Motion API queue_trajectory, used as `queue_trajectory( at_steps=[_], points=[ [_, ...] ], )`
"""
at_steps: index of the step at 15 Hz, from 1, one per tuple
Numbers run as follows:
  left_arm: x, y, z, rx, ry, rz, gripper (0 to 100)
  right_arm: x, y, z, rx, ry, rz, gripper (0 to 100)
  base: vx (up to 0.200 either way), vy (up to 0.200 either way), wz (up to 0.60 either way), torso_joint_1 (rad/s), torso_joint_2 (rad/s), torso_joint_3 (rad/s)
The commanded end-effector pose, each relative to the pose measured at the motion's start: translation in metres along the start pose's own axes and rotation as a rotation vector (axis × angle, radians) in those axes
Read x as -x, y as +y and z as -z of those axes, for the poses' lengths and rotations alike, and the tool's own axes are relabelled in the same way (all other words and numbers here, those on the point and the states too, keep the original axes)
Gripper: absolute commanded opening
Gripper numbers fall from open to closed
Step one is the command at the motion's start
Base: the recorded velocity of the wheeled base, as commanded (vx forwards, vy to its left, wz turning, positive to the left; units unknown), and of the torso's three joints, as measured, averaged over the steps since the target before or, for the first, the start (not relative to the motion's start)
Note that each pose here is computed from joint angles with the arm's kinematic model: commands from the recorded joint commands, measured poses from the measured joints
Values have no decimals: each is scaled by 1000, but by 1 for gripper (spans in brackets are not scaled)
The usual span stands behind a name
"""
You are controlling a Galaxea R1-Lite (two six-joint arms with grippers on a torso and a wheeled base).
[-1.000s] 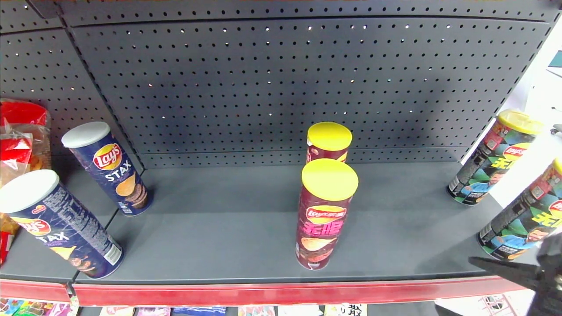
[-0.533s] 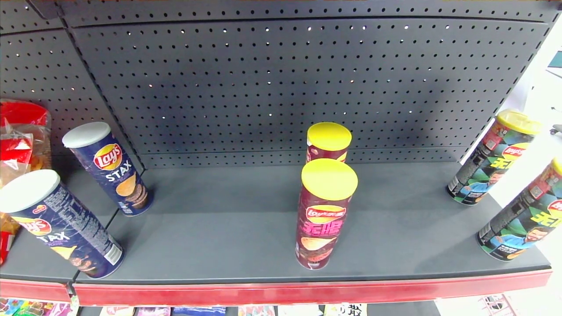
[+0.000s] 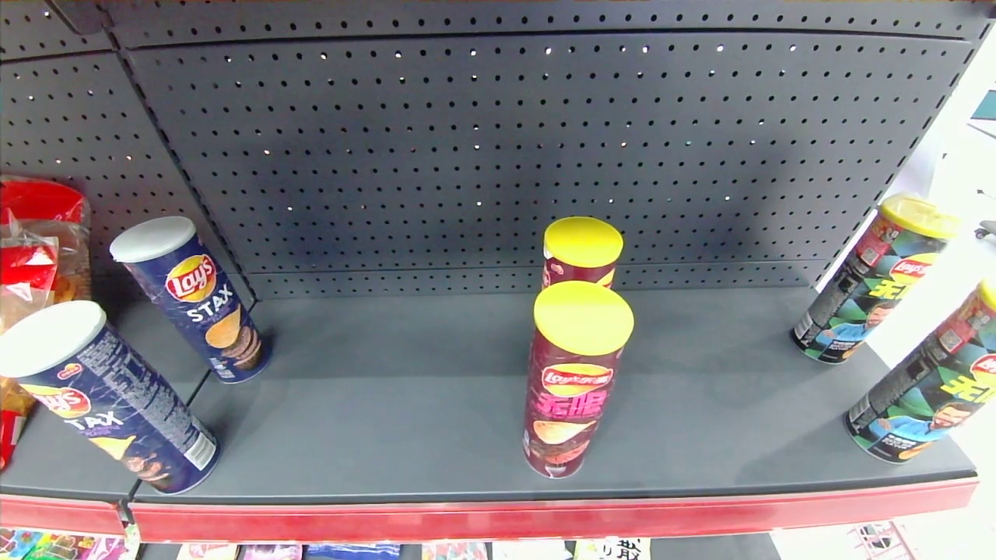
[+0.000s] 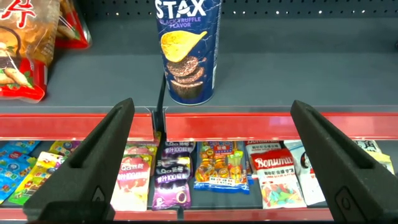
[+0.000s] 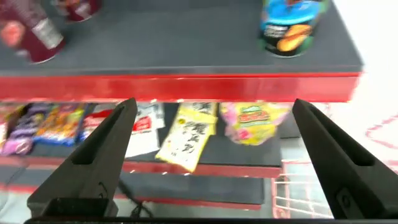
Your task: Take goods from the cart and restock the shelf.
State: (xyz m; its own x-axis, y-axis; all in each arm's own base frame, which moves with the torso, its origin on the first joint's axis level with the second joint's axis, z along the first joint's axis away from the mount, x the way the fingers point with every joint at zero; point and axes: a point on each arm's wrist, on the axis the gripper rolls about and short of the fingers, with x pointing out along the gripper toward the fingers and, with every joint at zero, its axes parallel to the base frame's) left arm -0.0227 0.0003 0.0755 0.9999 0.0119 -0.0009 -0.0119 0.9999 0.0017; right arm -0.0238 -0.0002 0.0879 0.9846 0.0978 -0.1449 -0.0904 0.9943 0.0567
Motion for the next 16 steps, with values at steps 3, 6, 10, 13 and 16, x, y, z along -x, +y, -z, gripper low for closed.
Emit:
queue_trajectory(
  at_steps=[3,6,10,13,16],
  points=[
    [0,0,0,0,1,0,100,1,4,5,58,-157,-58,100,0,0,0,0,0,0],
    [0,0,0,0,1,0,100,-1,3,4,167,-226,-48,100,0,0,0,0,0,0],
    [0,0,0,0,1,0,100,-3,0,12,42,-147,83,100,0,0,0,0,0,0],
    [0,0,0,0,1,0,100,-3,0,12,43,-150,82,100,0,0,0,0,0,0],
    [0,0,0,0,1,0,100,-3,0,12,42,-148,83,100,0,0,0,0,0,0]
  ],
)
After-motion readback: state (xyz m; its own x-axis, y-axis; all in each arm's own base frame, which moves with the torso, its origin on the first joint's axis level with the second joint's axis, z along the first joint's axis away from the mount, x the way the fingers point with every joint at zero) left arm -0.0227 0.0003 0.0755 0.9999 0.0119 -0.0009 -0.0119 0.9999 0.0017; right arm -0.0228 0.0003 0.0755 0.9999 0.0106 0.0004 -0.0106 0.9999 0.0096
